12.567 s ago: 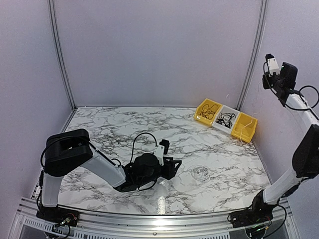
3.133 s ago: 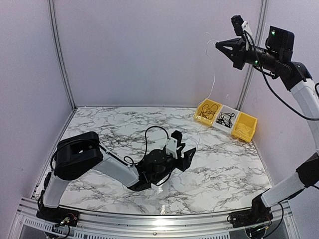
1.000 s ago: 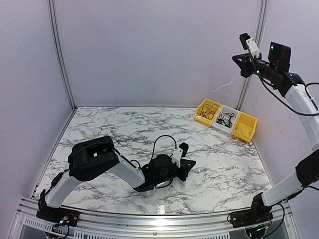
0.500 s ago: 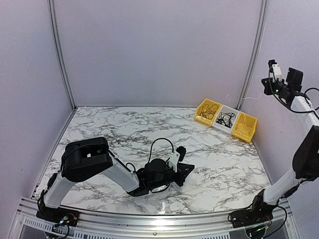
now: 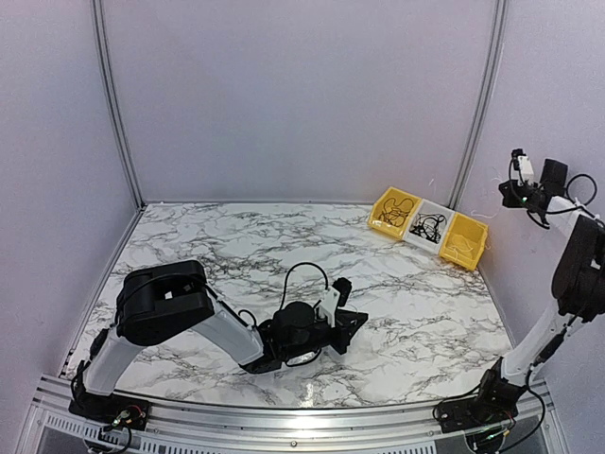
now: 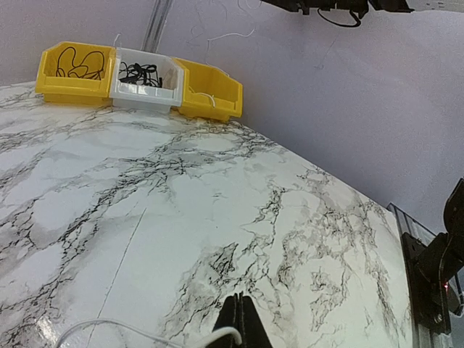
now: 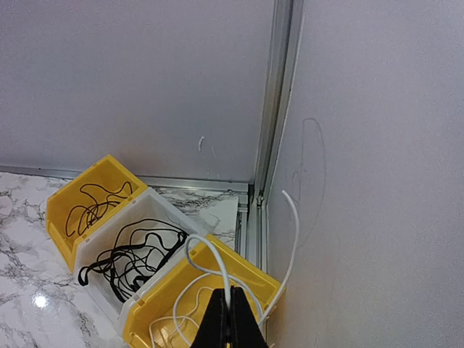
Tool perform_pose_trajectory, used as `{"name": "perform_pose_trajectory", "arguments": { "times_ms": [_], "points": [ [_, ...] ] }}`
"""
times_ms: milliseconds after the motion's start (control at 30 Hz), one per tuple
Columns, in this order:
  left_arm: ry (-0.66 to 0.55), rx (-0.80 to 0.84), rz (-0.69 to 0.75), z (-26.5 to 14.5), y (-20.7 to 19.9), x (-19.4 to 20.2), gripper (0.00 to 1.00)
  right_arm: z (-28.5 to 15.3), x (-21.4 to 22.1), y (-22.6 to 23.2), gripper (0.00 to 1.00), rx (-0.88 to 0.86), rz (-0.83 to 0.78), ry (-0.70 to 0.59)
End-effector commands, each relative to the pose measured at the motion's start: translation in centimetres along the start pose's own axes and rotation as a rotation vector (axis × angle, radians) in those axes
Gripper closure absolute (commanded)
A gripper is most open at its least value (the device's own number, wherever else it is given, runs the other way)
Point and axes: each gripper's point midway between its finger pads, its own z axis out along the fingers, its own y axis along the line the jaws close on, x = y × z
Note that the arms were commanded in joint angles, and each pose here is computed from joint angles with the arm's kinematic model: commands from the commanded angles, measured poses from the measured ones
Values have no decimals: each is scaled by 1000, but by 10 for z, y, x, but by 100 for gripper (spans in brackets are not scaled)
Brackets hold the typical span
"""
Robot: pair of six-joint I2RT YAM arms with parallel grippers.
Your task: Untangle the cables
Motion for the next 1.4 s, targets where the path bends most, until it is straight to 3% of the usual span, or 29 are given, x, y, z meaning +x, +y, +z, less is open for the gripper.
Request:
{"name": "perform_pose_trajectory", "arguments": {
  "times_ms": [0,333,767,867,967,1100,1267,1367],
  "points": [
    [-51,12,-15,-2,-8,-16,98,19,16,2,100,-64,3,37],
    [-46,12,-21,2,-6,-11,98,33,44,6,100,-115,48,98],
    [-44,12,-26,2,-6,-10,98,66,123,-6,100,-110,119,332],
    [-44,14,-27,2,-6,-10,98,66,134,0,92,-137,121,361],
    [-42,16,-29,3,-6,-9,98,63,133,4,74,-151,113,366],
    [-41,15,-27,3,-6,-9,98,52,123,8,58,-148,87,351],
    [-48,17,-26,2,-8,-13,98,34,110,19,55,-168,71,333],
    [-63,31,-9,-2,-14,-25,98,11,96,53,55,-271,20,271]
  ]
}}
